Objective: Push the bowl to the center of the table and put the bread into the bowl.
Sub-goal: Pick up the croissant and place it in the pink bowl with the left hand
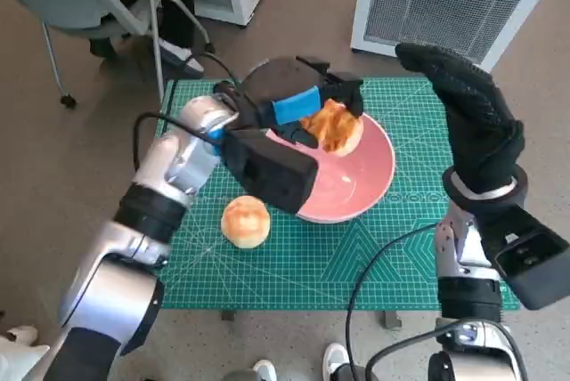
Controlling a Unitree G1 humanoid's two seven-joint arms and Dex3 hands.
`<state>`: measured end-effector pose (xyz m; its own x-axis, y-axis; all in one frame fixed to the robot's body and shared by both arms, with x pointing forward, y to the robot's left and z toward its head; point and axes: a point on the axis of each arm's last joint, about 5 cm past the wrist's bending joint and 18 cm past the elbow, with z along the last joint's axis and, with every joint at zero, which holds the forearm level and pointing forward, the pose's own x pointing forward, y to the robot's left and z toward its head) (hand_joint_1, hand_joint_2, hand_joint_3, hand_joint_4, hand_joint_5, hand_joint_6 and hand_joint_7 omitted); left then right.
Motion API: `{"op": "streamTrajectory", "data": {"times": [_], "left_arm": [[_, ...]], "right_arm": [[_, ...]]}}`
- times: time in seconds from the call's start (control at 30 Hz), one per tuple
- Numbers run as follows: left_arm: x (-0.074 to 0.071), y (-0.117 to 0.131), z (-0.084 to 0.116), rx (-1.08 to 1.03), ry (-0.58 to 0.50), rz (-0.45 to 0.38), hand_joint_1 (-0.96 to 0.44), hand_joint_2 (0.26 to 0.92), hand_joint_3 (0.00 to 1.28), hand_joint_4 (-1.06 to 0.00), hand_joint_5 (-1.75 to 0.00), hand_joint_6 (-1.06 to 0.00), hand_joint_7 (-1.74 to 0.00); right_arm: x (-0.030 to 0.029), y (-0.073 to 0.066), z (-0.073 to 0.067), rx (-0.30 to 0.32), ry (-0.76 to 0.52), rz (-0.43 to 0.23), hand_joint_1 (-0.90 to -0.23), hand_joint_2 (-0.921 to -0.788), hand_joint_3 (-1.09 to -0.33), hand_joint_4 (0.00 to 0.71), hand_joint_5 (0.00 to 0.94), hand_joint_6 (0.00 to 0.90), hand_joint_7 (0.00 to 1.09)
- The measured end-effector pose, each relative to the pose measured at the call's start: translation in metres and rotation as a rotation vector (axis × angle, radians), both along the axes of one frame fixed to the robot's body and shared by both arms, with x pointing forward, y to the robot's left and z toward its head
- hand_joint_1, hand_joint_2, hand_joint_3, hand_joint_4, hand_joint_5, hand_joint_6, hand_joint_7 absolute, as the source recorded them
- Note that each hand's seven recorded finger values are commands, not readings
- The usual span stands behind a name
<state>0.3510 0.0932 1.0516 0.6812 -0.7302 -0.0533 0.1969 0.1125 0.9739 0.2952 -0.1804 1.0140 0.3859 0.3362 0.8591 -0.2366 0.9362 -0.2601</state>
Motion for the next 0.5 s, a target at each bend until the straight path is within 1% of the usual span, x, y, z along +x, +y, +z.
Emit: {"op": "streamTrajectory", "data": {"times": [0.03, 0.07, 0.1, 0.13, 0.17, 0.2, 0.3, 0.4, 0.47, 0.5], "left_arm": [[0.001, -0.0002, -0.0024, 0.004, 0.014, 0.007, 0.0, 0.921, 0.14, -0.66, -1.17, -0.49, -1.32], [0.0017, -0.0005, -0.0046, 0.009, 0.028, 0.014, -0.01, 0.91, 0.13, -0.59, -0.89, -0.42, -1.01], [0.0024, -0.0009, -0.0066, 0.016, 0.043, 0.02, -0.02, 0.914, 0.11, -0.59, -0.6, -0.41, -0.73], [0.0031, -0.0012, -0.0083, 0.029, 0.065, 0.029, -0.03, 0.906, 0.09, -0.42, -0.38, -0.35, -0.5], [0.0038, -0.0017, -0.0095, 0.053, 0.098, 0.037, -0.04, 0.905, 0.08, -0.36, -0.31, -0.33, -0.41], [0.0044, -0.0019, -0.0102, 0.077, 0.128, 0.044, -0.05, 0.899, 0.06, -0.23, -0.2, -0.29, -0.28], [0.0057, -0.0011, -0.0105, 0.136, 0.234, 0.058, -0.08, 0.886, 0.03, -0.08, -0.06, -0.24, -0.12], [0.0069, 0.0013, -0.0083, 0.153, 0.329, 0.062, -0.13, 0.874, 0.01, -0.04, -0.03, -0.24, -0.07], [0.0071, 0.0033, -0.0053, 0.142, 0.355, 0.055, -0.15, 0.868, 0.01, -0.04, -0.02, -0.24, -0.05], [0.0068, 0.0044, -0.003, 0.131, 0.352, 0.049, -0.16, 0.865, 0.0, -0.03, -0.01, -0.24, -0.05]], "right_arm": [[-0.0004, -0.001, 0.0002, -0.001, 0.0, -0.004, -0.587, -0.921, -0.725, 0.274, 0.0, 0.263, 0.2], [-0.0007, -0.002, 0.0007, -0.002, -0.001, -0.008, -0.589, -0.921, -0.724, 0.273, 0.0, 0.262, 0.2], [-0.001, -0.0028, 0.0013, -0.002, -0.003, -0.011, -0.59, -0.921, -0.724, 0.273, 0.0, 0.261, 0.2], [-0.0013, -0.0034, 0.0019, -0.002, -0.005, -0.014, -0.592, -0.921, -0.724, 0.273, 0.0, 0.26, 0.2], [-0.0018, -0.0039, 0.0025, -0.002, -0.009, -0.018, -0.593, -0.921, -0.724, 0.273, 0.0, 0.259, 0.21], [-0.0021, -0.0041, 0.003, -0.002, -0.011, -0.021, -0.594, -0.921, -0.724, 0.272, 0.0, 0.258, 0.21], [-0.0032, -0.0043, 0.0041, -0.009, -0.017, -0.027, -0.597, -0.921, -0.724, 0.272, 0.0, 0.253, 0.21], [-0.0043, -0.0052, 0.0038, -0.011, -0.016, -0.034, -0.599, -0.921, -0.724, 0.272, 0.0, 0.246, 0.22], [-0.0048, -0.0055, 0.0031, -0.013, -0.013, -0.037, -0.601, -0.921, -0.723, 0.272, 0.0, 0.244, 0.22], [-0.0048, -0.0055, 0.0029, -0.012, -0.012, -0.038, -0.602, -0.921, -0.723, 0.272, 0.0, 0.242, 0.22]]}}
